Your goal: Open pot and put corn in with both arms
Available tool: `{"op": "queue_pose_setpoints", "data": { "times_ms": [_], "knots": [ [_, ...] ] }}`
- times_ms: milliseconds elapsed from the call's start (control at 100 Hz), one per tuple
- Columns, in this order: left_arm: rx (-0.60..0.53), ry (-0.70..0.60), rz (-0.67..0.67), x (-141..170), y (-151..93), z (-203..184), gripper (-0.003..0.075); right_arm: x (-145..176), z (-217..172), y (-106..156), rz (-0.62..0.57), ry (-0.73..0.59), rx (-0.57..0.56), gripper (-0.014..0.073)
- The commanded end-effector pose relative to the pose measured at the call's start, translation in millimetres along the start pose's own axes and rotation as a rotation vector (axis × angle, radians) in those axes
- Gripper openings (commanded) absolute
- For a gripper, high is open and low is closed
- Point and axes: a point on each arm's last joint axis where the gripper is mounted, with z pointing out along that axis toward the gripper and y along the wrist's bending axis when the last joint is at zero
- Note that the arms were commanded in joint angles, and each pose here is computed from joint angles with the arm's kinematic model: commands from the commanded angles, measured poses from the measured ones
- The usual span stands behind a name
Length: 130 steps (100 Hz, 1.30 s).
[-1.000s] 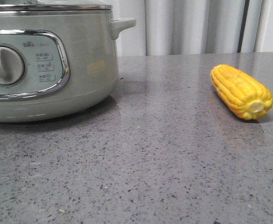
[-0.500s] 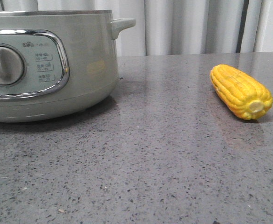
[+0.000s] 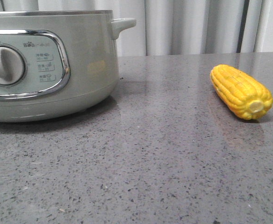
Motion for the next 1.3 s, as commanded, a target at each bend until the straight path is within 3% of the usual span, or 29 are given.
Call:
{"op": "queue_pose_setpoints", "data": {
  "times_ms": [0,200,590,1110,1290],
  "knots": [
    [-0.100,-0.125,0.007,-16.0,15.3,-8.9,0.0114,-17.5,-2.2,1.4,-0.022,-0.099,-0.001,0.0527],
    [-0.192,-0.021,0.003,20.7,37.0,-5.9,0.0114,-17.5,-2.2,1.4,-0.022,-0.099,-0.001,0.0527],
    [-0.267,0.265,-0.025,116.9,59.1,-2.3,0.0115,-17.5,-2.2,1.4,-0.022,-0.099,-0.001,0.0527],
    [-0.288,0.381,-0.005,147.0,67.4,7.4,0.0120,-14.9,-2.0,1.2,-0.022,-0.070,0.002,0.0527],
    [-0.272,0.414,-0.005,153.6,65.0,10.8,0.0245,-14.8,-2.0,1.4,-0.017,-0.069,-0.001,0.0527]
  ]
}}
